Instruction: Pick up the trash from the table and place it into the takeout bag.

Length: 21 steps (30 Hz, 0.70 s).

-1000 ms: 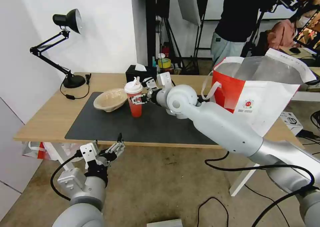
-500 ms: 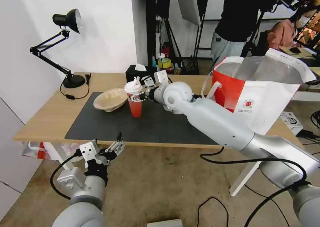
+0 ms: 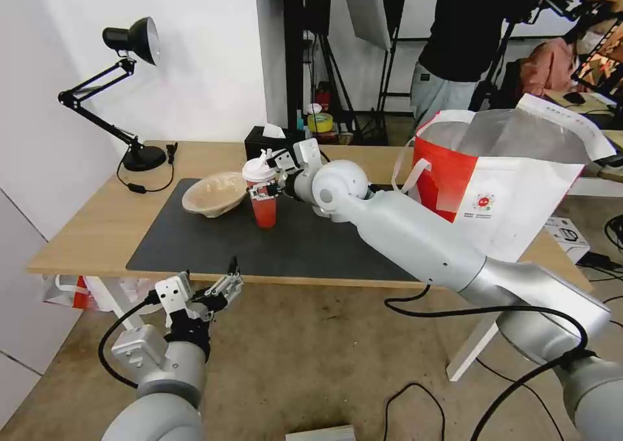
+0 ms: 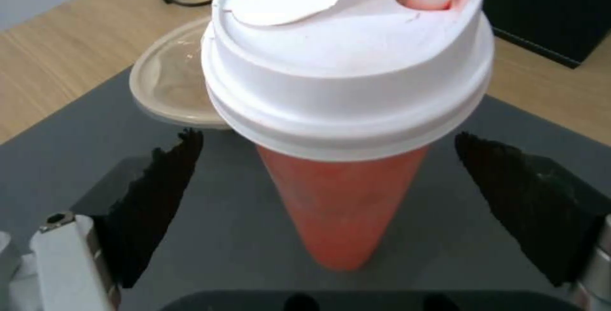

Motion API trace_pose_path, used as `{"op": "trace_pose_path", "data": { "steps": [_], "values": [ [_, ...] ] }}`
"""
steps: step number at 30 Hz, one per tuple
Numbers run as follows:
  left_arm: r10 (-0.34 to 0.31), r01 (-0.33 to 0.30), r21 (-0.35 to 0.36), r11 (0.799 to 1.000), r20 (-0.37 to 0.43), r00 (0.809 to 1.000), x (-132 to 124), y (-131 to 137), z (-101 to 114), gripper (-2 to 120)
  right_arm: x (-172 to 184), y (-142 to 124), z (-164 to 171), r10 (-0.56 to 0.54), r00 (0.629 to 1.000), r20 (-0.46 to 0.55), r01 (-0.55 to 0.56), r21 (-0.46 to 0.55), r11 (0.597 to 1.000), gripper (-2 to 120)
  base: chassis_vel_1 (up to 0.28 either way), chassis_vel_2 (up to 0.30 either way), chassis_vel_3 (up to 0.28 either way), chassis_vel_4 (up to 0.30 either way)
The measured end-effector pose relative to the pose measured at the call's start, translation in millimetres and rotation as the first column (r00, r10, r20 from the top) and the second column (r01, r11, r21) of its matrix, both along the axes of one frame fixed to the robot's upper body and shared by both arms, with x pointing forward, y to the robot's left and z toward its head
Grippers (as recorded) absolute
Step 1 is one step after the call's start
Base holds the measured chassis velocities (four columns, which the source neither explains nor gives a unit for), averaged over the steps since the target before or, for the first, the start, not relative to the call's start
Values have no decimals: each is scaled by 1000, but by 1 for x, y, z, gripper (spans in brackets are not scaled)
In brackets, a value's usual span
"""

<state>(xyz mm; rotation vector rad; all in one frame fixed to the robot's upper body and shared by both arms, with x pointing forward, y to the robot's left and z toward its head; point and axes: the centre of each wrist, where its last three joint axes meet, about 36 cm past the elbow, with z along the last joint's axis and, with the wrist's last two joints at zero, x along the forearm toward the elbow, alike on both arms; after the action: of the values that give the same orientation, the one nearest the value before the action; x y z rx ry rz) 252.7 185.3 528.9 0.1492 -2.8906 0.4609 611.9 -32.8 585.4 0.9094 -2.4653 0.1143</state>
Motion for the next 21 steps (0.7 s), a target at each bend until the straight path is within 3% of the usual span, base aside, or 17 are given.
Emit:
{"op": "trace_pose_path", "data": {
  "steps": [17,21],
  "values": [
    [3,-3,0,1000,-6,1000,-1,1,-1,100,10,10,-11,3,1000,-12,-3,9,1000,99,0,0,0,0],
    [3,-3,2,1000,-9,1000,-2,1,-2,100,12,9,-15,-2,1000,-18,2,13,1000,83,0,0,0,0]
  ]
}}
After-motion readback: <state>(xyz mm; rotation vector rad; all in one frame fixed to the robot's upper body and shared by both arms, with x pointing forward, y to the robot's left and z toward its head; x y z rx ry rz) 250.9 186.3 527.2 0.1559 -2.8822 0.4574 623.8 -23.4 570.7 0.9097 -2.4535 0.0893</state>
